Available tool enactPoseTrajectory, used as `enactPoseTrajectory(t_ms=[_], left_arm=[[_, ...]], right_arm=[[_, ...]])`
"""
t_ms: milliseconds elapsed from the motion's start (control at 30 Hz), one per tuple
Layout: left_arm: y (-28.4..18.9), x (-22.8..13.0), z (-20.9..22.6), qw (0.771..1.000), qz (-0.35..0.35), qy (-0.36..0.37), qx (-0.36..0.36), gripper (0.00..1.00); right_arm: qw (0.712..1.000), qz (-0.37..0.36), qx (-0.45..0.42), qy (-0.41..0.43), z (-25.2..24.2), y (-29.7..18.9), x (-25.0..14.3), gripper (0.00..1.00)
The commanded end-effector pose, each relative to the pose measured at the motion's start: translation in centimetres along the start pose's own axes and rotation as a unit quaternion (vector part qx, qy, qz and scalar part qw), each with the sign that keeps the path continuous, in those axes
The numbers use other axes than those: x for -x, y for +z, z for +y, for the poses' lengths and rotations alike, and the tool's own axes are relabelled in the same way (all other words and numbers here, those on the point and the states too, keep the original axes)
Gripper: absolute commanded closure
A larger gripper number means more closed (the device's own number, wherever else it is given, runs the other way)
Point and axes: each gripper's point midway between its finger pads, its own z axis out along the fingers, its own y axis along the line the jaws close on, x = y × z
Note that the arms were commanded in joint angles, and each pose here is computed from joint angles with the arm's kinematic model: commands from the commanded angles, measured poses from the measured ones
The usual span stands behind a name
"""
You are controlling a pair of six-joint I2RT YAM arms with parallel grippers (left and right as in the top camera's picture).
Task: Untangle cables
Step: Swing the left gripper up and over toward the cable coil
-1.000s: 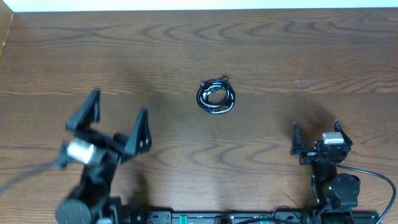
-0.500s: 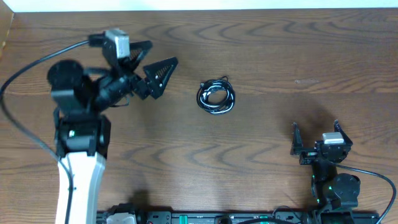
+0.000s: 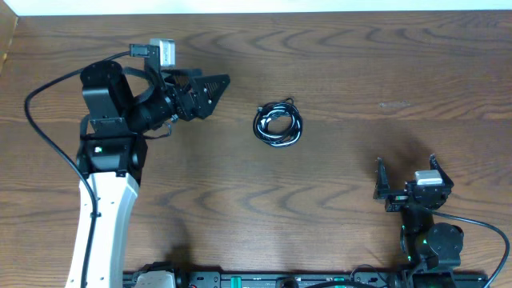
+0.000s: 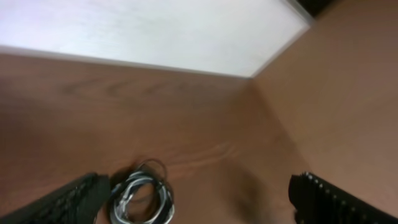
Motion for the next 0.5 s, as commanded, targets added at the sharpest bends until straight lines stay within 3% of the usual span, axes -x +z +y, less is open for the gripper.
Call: enactPoseTrajectory(t_ms=[0,200,467], left_arm=[[-1.8,2.3,2.1,0.993,-0.021,0.019,0.118,0.02],[-5.5,0.5,5.3,0.957,0.055,0.008,0.284,0.02],[-6.2,-1.9,6.1,0.947,0.097,-0.025,0.306,0.02]], right_arm=[[1.000,0.000,0.002,0.002,0.1,0.0,-0.1,0.01],[1.000,0.000,0.002,0.002,0.1,0.0,-0.1,0.01],[1.000,0.000,0.002,0.002,0.1,0.0,-0.1,0.01]])
